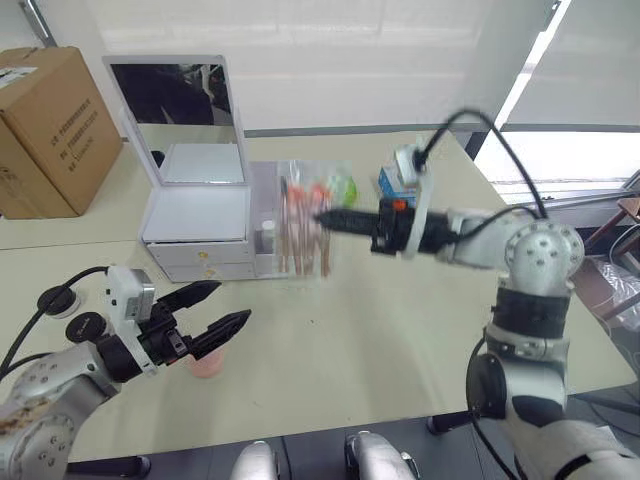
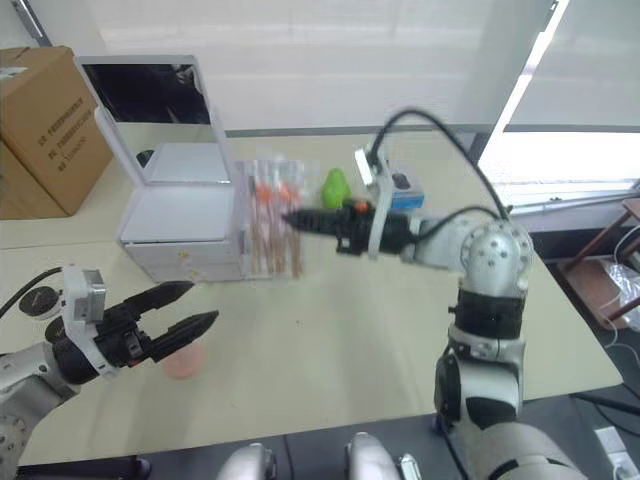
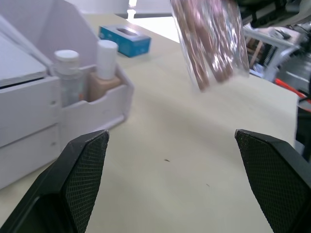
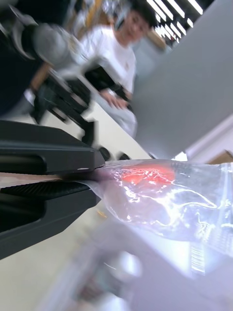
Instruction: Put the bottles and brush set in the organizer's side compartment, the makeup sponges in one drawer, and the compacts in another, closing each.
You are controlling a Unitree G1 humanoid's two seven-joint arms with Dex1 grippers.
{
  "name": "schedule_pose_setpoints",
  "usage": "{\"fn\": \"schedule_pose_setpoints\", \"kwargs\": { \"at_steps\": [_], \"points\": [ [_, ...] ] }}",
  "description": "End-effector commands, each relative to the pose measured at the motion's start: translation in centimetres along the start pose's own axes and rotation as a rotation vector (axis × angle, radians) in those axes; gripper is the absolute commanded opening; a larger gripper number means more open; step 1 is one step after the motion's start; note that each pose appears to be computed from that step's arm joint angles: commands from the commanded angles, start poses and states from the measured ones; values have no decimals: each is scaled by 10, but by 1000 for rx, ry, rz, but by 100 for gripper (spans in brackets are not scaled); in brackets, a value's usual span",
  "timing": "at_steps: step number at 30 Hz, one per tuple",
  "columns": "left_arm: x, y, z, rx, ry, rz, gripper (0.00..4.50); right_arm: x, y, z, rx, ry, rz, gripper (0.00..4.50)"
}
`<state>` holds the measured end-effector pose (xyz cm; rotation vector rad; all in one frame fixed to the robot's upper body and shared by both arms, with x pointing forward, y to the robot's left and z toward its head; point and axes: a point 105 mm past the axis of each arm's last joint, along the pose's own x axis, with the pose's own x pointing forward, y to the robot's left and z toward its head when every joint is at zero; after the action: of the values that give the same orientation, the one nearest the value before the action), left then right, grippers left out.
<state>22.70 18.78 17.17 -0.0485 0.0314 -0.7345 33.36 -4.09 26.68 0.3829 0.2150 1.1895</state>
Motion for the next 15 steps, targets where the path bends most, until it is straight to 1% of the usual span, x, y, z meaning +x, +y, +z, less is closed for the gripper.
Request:
{"fn": "schedule_pose_setpoints", "kwargs": {
  "at_steps": [1,4,6,8,12,15],
  "points": [
    [9,-6,19,111,-121,73,446,24,-26,30,-220,-102,-100,17],
    [14,-6,26,194,-178,144,446,41,-42,45,-314,-146,-123,17],
    [16,-5,38,212,-245,212,446,50,-54,53,-377,-162,-159,17],
    [18,-10,43,235,-267,227,446,58,-61,57,-397,-168,-161,17],
    [20,-14,41,219,-268,256,446,70,-70,52,-410,-158,-161,17],
    [21,-17,39,209,-266,260,446,77,-73,39,-391,-127,-136,17]
  ]
}}
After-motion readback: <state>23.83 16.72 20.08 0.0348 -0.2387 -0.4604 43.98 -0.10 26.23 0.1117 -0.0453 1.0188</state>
